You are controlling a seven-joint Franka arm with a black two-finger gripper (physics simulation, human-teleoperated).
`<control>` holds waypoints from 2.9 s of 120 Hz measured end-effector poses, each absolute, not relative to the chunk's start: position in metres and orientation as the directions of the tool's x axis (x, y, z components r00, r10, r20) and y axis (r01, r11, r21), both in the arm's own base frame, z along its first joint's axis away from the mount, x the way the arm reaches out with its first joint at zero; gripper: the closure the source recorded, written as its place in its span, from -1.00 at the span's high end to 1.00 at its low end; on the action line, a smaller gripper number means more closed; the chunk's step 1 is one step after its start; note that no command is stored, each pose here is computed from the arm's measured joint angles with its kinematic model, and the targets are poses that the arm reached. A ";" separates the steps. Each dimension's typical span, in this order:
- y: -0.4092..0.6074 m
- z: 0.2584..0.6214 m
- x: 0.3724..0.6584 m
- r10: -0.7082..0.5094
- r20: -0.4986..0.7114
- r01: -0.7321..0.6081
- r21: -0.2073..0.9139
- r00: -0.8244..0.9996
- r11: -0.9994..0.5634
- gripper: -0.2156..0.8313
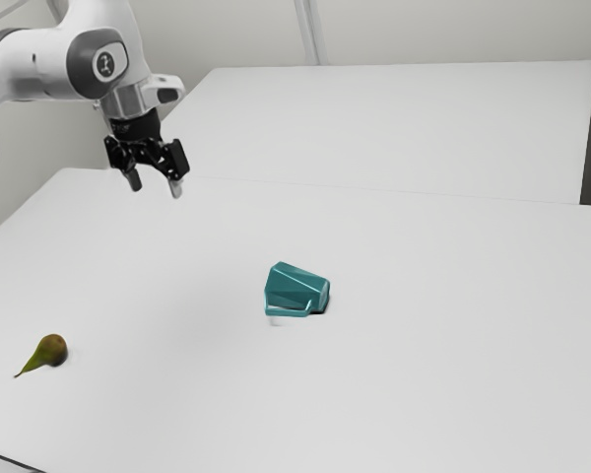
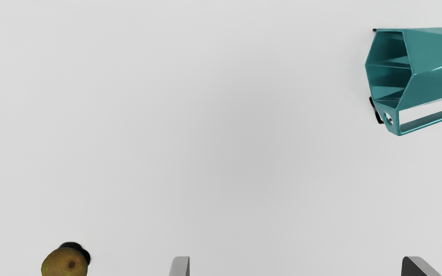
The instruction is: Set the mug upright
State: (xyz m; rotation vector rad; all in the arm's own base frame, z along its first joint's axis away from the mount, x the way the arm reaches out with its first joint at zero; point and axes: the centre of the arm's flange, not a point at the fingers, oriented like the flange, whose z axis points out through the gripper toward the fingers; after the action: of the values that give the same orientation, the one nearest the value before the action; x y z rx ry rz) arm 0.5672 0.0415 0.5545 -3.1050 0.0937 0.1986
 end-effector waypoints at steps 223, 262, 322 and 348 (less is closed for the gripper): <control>0.145 0.286 0.483 -0.007 0.716 -0.476 0.457 0.698 -0.752 0.54; 0.109 0.268 0.491 -0.103 0.755 -0.557 0.375 0.647 -0.741 0.54; 0.043 0.263 0.492 -0.123 0.790 -0.592 0.337 0.601 -0.732 0.53; 0.025 0.262 0.493 -0.126 0.798 -0.601 0.329 0.590 -0.729 0.53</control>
State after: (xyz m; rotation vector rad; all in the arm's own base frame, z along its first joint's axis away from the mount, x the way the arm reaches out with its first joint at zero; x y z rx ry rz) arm 0.4932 0.0248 0.2622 -3.2983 0.8490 -1.5614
